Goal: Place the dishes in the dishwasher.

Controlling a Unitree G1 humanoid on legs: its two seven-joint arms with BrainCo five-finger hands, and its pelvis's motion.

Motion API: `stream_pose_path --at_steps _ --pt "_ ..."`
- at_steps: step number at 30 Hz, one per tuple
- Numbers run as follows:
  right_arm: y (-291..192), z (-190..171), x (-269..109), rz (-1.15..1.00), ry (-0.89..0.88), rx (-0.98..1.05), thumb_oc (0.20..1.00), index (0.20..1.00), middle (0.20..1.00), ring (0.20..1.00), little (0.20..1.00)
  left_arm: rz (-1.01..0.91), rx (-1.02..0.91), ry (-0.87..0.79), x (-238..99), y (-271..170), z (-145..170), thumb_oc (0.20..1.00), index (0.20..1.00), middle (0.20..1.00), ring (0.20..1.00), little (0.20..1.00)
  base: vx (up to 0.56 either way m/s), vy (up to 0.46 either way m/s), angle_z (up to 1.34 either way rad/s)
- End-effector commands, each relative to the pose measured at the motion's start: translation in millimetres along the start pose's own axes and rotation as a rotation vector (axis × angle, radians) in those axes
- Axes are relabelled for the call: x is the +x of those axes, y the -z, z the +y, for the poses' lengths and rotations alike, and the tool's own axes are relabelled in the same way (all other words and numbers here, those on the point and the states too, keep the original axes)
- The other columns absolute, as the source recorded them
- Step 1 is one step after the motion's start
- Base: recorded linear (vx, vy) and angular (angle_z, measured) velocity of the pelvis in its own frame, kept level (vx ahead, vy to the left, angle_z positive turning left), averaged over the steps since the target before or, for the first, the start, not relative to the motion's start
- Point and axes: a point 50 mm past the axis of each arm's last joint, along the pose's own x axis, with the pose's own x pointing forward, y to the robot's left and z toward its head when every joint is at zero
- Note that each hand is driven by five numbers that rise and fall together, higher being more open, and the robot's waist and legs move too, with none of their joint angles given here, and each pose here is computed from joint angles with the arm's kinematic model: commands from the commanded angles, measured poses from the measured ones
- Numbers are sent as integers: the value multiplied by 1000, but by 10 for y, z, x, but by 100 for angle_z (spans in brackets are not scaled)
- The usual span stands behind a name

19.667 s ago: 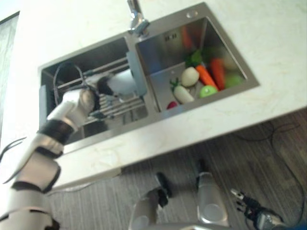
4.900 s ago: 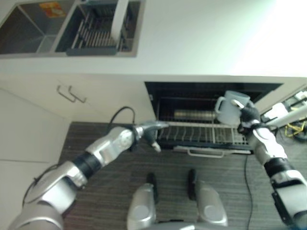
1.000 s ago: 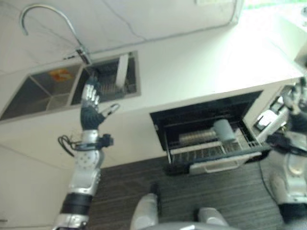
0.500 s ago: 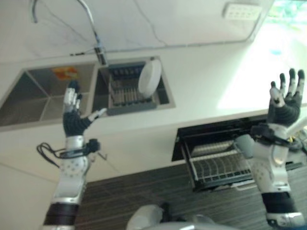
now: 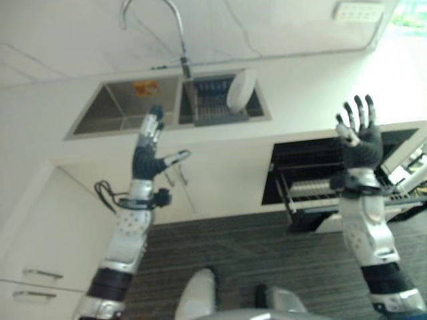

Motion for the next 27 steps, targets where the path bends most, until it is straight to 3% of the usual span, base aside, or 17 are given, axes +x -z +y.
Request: stream_pose_path --at_steps 1,13,17,21,27 --pt "-239 -44 -8 -134 17 65 1000 1000 1000 1000 1000 -77 77 54 21 -157 67 1000 1000 1000 1000 1000 146 248 -5" --pt "-63 -30 -68 -91 66 116 1000 1000 1000 1000 1000 -4 121 172 -88 -102 15 1000 1000 1000 1000 1000 149 77 -16" --pt "-109 83 18 -98 12 140 1000 1000 1000 1000 1000 0 174 99 -120 -83 153 1000 1000 1000 1000 1000 149 -549 -34" --pt "-162 70 16 -125 14 105 1000 1000 1000 1000 1000 -2 180 98 -84 -54 57 1000 1000 1000 1000 1000 169 -692 26" --pt "-91 83 -43 -122 7 61 1000 1000 1000 1000 1000 26 148 116 -201 -19 21 1000 1000 1000 1000 1000 188 -82 9"
